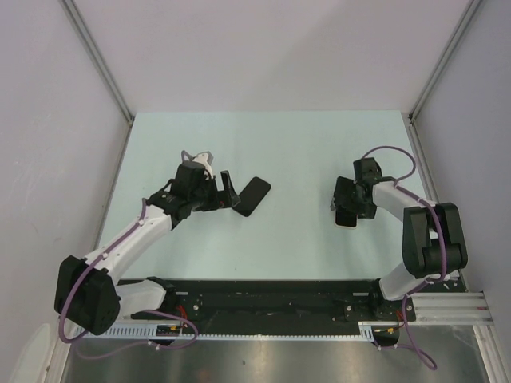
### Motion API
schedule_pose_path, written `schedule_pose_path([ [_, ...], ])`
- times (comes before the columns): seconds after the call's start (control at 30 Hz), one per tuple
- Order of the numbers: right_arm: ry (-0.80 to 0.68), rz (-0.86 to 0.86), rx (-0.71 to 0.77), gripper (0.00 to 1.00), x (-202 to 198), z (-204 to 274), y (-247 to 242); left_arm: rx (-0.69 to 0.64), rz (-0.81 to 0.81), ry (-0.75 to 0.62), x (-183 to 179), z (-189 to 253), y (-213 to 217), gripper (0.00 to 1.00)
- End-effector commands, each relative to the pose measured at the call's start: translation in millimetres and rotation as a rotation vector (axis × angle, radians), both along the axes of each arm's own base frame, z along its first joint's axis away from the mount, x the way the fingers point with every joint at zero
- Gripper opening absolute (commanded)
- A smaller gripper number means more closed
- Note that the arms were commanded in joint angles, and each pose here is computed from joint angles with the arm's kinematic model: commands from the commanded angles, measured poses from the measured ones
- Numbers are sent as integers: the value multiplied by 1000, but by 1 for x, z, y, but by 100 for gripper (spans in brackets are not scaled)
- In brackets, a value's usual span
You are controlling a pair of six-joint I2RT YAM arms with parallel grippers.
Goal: Take the phone out of the phone case
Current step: Pick up the phone at the center of the board.
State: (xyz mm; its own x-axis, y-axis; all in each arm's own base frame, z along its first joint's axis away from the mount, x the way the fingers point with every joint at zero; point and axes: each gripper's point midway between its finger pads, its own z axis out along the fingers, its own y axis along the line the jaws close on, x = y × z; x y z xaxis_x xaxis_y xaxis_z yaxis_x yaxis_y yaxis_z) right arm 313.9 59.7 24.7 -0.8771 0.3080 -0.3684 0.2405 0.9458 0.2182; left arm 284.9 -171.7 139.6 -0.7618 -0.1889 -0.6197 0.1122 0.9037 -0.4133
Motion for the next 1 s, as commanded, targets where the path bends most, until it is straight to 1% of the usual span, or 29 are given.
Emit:
schedule_pose_path([
  [0.0,80,66,-107,100,-15,-18,9,-45,-2,-33,9,17,-12,100],
  [0.03,93,58,-163,100,-17,-20,4,-46,-4,-30,9,16,-13,100],
  [0.13,141,48,-254,100,-25,-30,0,-48,-11,-33,10,18,-17,100],
  [0.27,167,21,-323,100,-30,-37,-7,-60,-22,-43,10,23,-25,100],
  [0.3,166,13,-320,99,-30,-37,-7,-42,29,-47,15,23,-21,100],
  [0.33,158,13,-305,93,-29,-35,-4,-6,76,-23,16,21,-15,100],
  [0.37,155,18,-292,89,-28,-34,-1,16,85,-11,16,19,-15,100],
  [0.4,145,20,-274,78,-26,-33,2,44,74,16,18,11,-17,100],
  [0.47,127,41,-210,64,-23,-30,14,40,40,40,21,16,-26,100],
  [0.5,118,46,-191,50,-21,-28,18,35,24,50,26,17,-33,100],
  [0.53,104,60,-142,46,-19,-24,27,-24,-43,68,21,22,-50,100],
  [0.6,81,114,-82,38,-20,-17,46,-76,-61,72,26,27,-69,100],
  [0.7,-4,230,-46,29,-24,7,82,-162,-174,103,24,28,-107,100],
  [0.73,-16,259,-14,27,-27,13,93,-220,-236,112,21,31,-123,100],
  [0.77,-41,271,13,25,-29,22,102,-250,-276,126,19,31,-135,100],
  [0.8,-63,307,43,21,-32,27,116,-273,-290,164,20,21,-145,100],
  [0.83,-59,335,88,21,-40,29,126,-302,-315,162,22,21,-154,100],
  [0.87,-79,346,122,21,-43,36,135,-323,-351,199,16,15,-161,100],
  [0.9,-92,389,161,22,-49,40,150,-319,-344,247,15,-2,-162,100],
  [0.97,-91,419,184,22,-58,42,161,-359,-367,293,6,-12,-167,99],
])
